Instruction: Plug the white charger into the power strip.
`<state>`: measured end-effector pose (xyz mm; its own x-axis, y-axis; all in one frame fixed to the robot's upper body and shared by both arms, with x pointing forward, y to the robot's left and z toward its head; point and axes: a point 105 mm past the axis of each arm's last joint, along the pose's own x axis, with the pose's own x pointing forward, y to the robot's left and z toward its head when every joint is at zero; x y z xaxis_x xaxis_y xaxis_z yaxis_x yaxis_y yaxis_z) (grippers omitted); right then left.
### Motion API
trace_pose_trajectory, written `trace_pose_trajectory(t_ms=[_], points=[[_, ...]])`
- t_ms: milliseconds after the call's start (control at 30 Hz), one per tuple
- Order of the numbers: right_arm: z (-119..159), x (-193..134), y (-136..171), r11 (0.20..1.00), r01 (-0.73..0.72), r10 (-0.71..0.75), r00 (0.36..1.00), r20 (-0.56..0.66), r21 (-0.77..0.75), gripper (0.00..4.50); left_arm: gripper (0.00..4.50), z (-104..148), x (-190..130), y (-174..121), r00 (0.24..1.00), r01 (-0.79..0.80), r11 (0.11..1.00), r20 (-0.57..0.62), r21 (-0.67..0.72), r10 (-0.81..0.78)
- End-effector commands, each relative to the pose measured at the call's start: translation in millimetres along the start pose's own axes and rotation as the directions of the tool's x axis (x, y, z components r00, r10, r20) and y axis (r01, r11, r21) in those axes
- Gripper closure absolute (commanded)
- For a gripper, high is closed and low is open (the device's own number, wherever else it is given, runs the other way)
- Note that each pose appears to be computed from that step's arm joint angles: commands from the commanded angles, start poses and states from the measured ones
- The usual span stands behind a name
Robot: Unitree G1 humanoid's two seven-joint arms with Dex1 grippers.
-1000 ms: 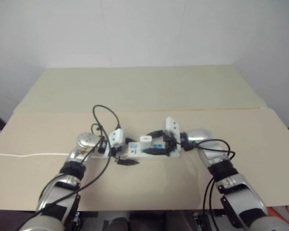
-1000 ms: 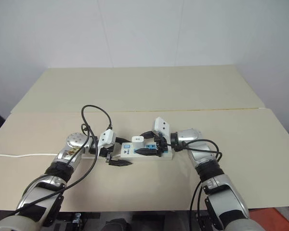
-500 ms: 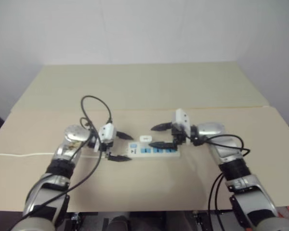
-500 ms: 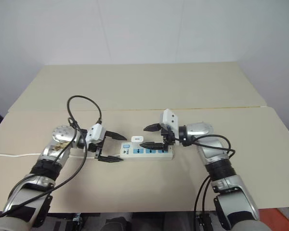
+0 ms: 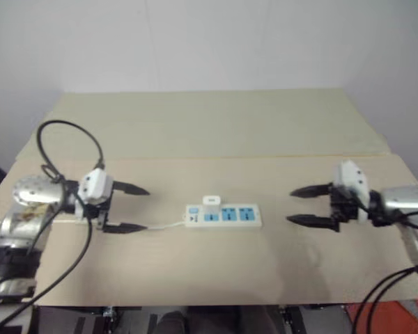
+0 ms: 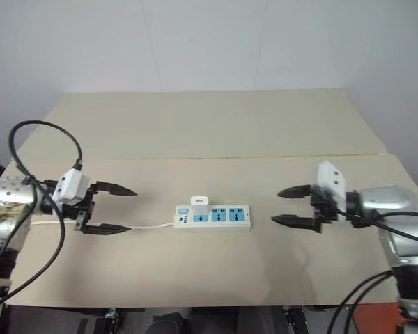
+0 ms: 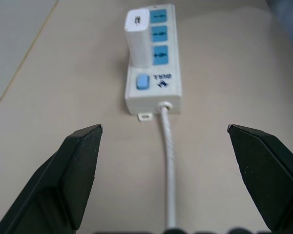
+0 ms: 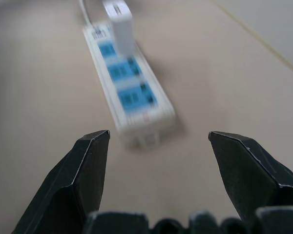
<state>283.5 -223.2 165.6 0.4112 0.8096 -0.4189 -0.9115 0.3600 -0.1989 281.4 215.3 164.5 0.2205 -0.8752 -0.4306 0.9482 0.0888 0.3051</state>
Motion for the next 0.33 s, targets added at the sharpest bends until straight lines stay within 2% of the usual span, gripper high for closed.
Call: trace_pose_trajectory(t_ms=[33, 167, 333], points=[[2.1, -27.7, -4.3, 0.997, 0.079, -0.08, 0.997, -0.017, -0.021, 0.61, 0.02, 14.8, -17.2, -2.8, 0.999, -0.042, 0.999, 0.0, 0.031, 0.042], [-11.6, -40.9, -1.5, 0.991, 0.137, -0.136, 0.989, -0.055, 0.0, 0.61, 0.02, 15.7, -15.3, -5.7, 0.999, -0.042, 0.999, 0.001, 0.017, 0.042], [-13.1, -44.5, 8.0, 0.987, 0.158, -0.157, 0.986, -0.058, 0.011, 0.61, 0.02, 22.9, -6.9, -3.7, 0.999, -0.025, 0.999, 0.032, 0.029, 0.024]])
